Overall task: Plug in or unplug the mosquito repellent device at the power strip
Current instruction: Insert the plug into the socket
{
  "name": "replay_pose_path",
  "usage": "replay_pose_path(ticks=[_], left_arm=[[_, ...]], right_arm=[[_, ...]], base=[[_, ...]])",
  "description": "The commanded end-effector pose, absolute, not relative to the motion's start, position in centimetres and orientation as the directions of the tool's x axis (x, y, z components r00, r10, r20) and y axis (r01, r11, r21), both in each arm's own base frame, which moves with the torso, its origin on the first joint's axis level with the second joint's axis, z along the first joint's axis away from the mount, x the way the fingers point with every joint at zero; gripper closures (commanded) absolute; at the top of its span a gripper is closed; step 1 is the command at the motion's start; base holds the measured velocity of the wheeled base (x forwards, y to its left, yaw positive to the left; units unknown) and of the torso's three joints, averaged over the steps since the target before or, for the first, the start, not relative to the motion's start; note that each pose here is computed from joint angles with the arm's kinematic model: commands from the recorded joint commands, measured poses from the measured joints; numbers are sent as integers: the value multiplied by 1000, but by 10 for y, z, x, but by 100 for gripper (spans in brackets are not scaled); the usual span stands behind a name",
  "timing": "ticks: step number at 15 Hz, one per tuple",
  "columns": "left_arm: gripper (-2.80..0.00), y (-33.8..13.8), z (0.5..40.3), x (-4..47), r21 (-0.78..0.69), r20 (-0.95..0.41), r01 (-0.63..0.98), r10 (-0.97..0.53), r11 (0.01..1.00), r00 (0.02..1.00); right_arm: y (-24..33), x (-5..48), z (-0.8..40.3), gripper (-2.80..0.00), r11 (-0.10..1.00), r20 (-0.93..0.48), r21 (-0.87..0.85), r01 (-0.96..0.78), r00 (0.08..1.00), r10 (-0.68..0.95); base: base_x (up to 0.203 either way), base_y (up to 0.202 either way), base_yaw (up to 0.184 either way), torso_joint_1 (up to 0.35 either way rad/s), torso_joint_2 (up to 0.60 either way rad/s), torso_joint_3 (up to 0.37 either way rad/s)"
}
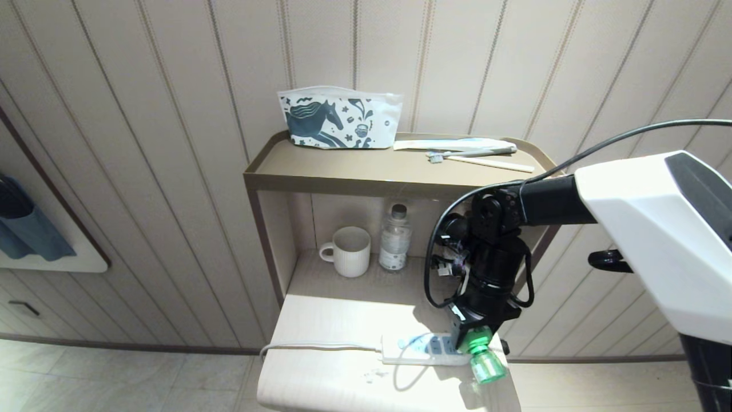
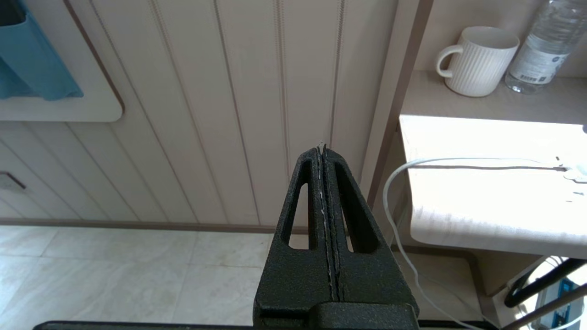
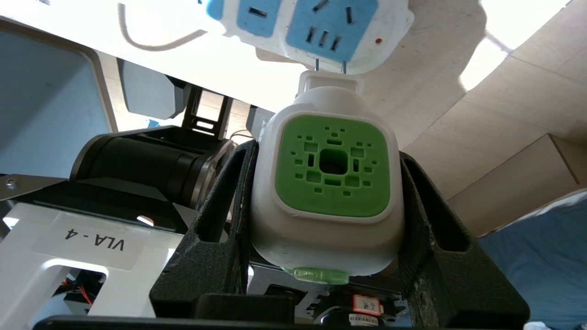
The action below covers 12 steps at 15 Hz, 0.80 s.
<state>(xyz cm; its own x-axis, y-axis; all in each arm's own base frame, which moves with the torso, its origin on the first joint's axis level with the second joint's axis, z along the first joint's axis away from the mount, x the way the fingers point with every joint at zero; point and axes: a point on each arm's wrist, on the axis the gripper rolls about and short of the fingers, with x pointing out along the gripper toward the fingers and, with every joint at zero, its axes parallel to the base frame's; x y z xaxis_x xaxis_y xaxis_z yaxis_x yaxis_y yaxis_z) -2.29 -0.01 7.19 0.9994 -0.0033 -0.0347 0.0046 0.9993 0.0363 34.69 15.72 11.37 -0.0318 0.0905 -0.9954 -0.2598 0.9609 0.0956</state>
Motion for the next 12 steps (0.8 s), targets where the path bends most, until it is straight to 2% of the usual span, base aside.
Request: replay_pose_path(ticks=[1, 12], left_arm=[[0, 0, 72, -23, 37, -35, 4, -3, 999, 999], [0, 0, 72, -23, 38, -35, 4, -3, 999, 999]], right_arm=[[157, 348, 110, 0, 963, -995, 95, -254, -46, 87], [161, 351, 101, 0, 962, -995, 98, -253, -53, 87]], base=[[0, 0, 0, 0, 0, 0], [0, 0, 0, 0, 0, 0]])
